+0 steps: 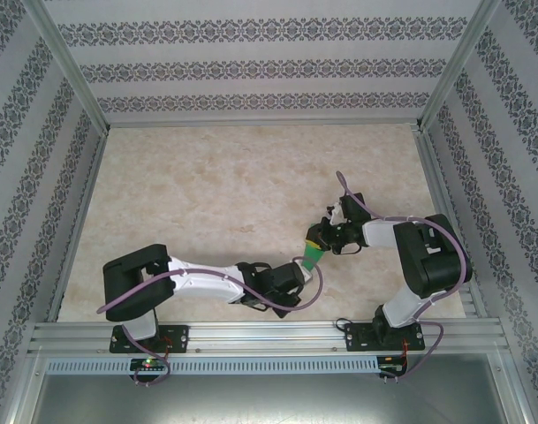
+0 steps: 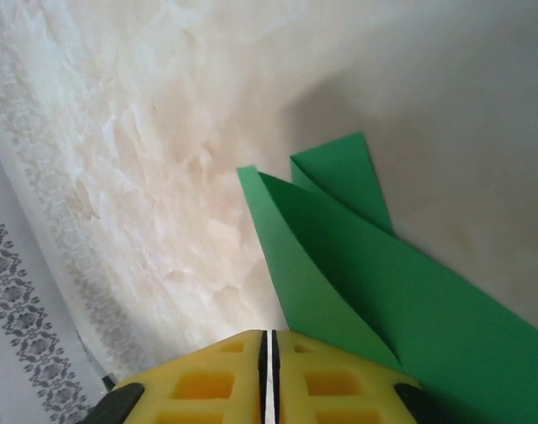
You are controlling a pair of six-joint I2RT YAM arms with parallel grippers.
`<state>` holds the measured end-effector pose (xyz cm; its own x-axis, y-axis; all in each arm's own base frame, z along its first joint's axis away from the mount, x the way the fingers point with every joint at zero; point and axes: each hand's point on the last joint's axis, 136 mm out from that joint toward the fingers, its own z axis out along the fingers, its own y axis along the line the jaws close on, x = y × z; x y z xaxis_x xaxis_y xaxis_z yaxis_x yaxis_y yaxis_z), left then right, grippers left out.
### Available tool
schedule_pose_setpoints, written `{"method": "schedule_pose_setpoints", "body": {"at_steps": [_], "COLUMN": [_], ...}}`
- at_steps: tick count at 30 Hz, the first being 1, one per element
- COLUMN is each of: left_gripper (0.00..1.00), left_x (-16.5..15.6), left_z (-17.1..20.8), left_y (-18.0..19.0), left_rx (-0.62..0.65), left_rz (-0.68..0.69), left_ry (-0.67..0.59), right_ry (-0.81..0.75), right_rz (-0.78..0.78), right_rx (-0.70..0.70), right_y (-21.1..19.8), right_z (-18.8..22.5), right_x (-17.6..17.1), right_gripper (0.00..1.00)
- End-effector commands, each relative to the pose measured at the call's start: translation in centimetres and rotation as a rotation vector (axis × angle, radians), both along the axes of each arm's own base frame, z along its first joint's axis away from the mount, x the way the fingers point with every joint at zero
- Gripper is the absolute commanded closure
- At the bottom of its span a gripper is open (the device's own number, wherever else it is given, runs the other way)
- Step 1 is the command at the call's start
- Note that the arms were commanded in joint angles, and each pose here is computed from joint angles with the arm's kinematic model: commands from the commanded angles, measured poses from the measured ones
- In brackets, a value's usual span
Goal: Fold a paper plane with a square sheet of paper (pick it up from the middle)
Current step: Fold the wing for the fifth time at the center of the table.
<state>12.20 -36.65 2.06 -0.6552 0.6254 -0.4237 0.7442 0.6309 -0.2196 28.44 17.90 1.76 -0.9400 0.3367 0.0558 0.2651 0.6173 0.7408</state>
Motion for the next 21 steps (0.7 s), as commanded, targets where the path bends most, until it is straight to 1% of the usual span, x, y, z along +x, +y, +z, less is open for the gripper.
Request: {"method": "schedule_pose_setpoints", "body": {"at_steps": [1,3,5,7,10,15,17,21], "left_gripper": [0.99,0.94,0.91,0.83,0.76,0.72,0.67,0.67], "left_x": [-0.6,0.2,1.3,2.6,4.2,5.6,6.0,7.1], "left_z": [1.7,2.8,3.4,3.8,4.1,3.7,3.4,2.2], "left_y": [0.4,-0.5,-0.7,-0.8,-1.4,-2.8,-3.5,-3.7], "left_rx": [0.017,-0.011,-0.012,-0.010,-0.018,0.002,0.005,0.045], "left_rz": [-0.011,-0.004,0.016,0.048,0.077,0.077,0.074,0.103], "left_ry": [0.021,-0.001,-0.041,-0.067,-0.094,-0.110,-0.108,-0.103], "right_ry": [-0.004,-0.040,-0.069,-0.107,-0.140,-0.183,-0.193,-0.201], "right_rz": [0.005,0.012,0.011,0.016,0.004,-0.051,-0.058,-0.077], "right_rx": [-0.071,-0.054,-0.079,-0.101,-0.157,-0.200,-0.202,-0.199], "right_y": [-0.6,-0.3,-0.9,-1.6,-3.4,-6.3,-6.8,-7.5], "right_z": [-0.1,1.6,3.0,4.5,5.8,7.3,7.8,8.0], "right_x": [-0.3,0.0,0.3,0.3,0.2,-0.4,-0.7,-1.1], "right_gripper": [0.83,0.78,0.73,0.68,0.62,0.55,0.53,0.51]}}
